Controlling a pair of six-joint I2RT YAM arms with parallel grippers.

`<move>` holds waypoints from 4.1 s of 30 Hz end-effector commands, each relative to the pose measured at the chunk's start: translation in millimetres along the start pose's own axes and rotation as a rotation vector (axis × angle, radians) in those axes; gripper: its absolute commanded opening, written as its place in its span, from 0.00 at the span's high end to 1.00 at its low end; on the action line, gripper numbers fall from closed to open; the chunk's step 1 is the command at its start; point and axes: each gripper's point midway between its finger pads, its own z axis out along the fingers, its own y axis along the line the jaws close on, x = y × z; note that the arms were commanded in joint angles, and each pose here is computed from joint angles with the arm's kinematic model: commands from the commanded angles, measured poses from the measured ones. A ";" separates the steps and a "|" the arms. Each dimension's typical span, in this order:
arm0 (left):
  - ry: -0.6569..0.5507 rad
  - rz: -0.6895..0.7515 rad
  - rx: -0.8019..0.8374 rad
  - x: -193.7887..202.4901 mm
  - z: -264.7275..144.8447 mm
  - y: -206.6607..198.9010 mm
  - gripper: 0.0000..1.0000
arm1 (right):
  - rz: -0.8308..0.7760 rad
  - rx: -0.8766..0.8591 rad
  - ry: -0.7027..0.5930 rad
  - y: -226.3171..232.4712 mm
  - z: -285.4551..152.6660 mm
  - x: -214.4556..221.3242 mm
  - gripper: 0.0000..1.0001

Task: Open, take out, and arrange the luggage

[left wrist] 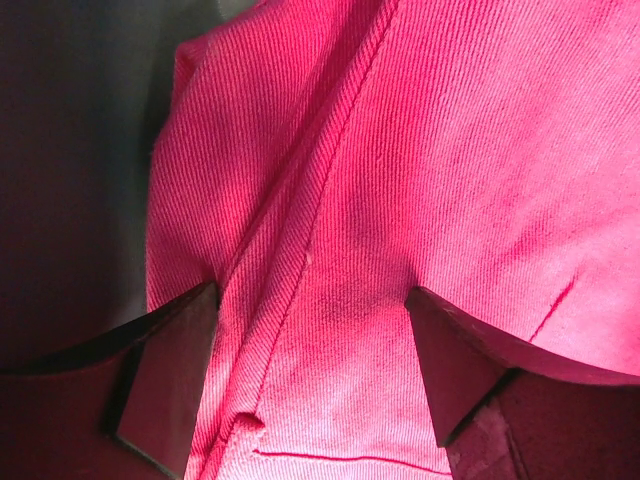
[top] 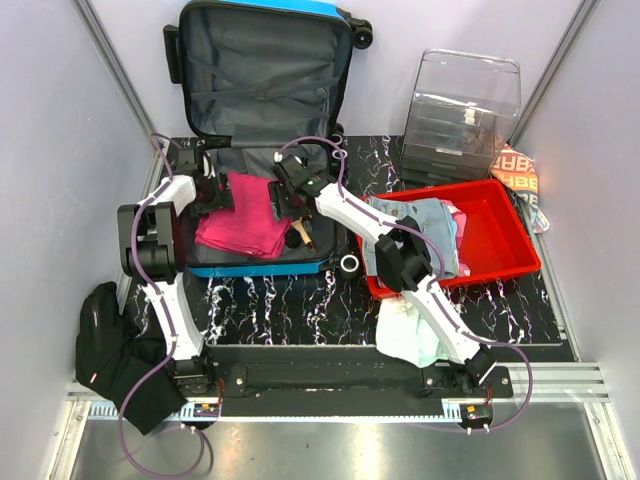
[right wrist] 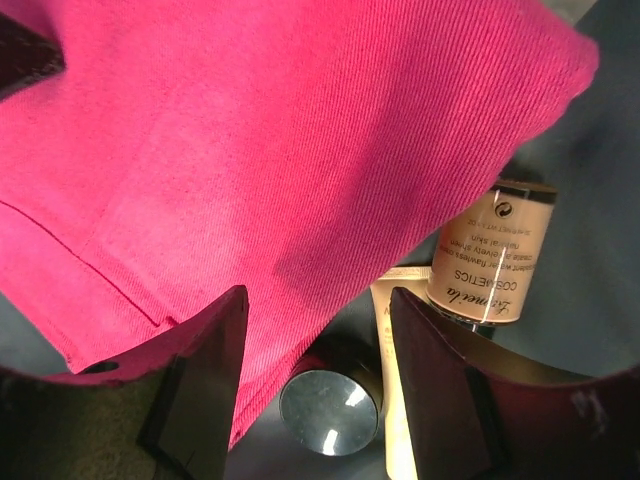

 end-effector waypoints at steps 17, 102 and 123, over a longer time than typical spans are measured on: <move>0.130 0.002 0.421 25.5 -2.2 -71.4 0.62 | 0.030 -0.028 0.070 3.6 40.2 21.6 0.34; 0.000 0.561 0.988 177.3 -211.9 -453.7 1.00 | 0.144 0.432 -0.119 -360.3 -322.4 36.5 1.00; 0.021 0.512 0.698 201.8 -181.3 -422.2 0.82 | 0.198 0.685 0.076 -427.1 -296.2 69.6 0.89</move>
